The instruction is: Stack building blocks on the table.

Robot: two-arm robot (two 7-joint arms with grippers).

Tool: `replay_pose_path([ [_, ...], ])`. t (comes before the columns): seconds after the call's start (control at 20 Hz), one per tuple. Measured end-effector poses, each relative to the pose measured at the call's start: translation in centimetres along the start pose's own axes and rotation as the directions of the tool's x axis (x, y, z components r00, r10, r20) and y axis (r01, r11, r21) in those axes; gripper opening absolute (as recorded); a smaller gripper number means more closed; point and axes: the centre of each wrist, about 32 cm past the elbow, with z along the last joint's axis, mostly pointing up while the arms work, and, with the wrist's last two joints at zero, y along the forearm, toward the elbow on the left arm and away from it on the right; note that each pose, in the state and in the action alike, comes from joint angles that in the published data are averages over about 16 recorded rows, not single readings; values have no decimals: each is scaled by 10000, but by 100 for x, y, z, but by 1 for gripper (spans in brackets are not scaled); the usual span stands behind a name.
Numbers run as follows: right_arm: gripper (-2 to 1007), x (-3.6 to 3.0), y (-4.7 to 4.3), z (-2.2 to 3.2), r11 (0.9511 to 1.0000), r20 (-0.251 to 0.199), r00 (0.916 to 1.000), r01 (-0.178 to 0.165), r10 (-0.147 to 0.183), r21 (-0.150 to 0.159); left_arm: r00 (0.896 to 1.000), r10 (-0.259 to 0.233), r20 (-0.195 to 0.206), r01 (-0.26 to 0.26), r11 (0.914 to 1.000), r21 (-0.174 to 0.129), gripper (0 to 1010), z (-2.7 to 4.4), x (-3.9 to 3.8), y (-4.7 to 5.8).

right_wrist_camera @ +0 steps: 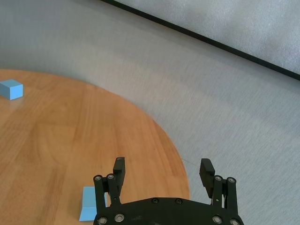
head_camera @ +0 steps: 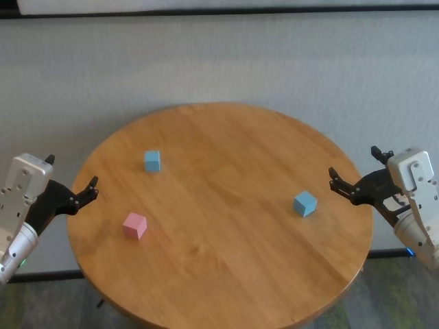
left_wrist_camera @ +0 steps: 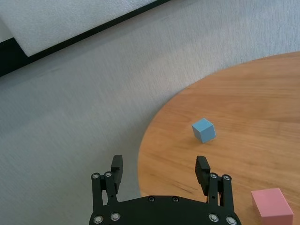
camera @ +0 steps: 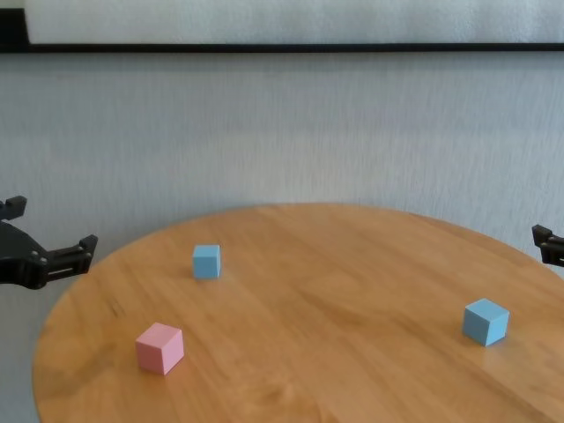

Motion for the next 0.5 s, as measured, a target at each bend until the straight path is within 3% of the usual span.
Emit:
replay_pose_path([
  [0.5, 1005, 0, 0, 0, 10000, 0, 10000, 0, 0, 0, 10000, 0, 0, 0, 10000, 0, 1002, 0, 0, 0],
])
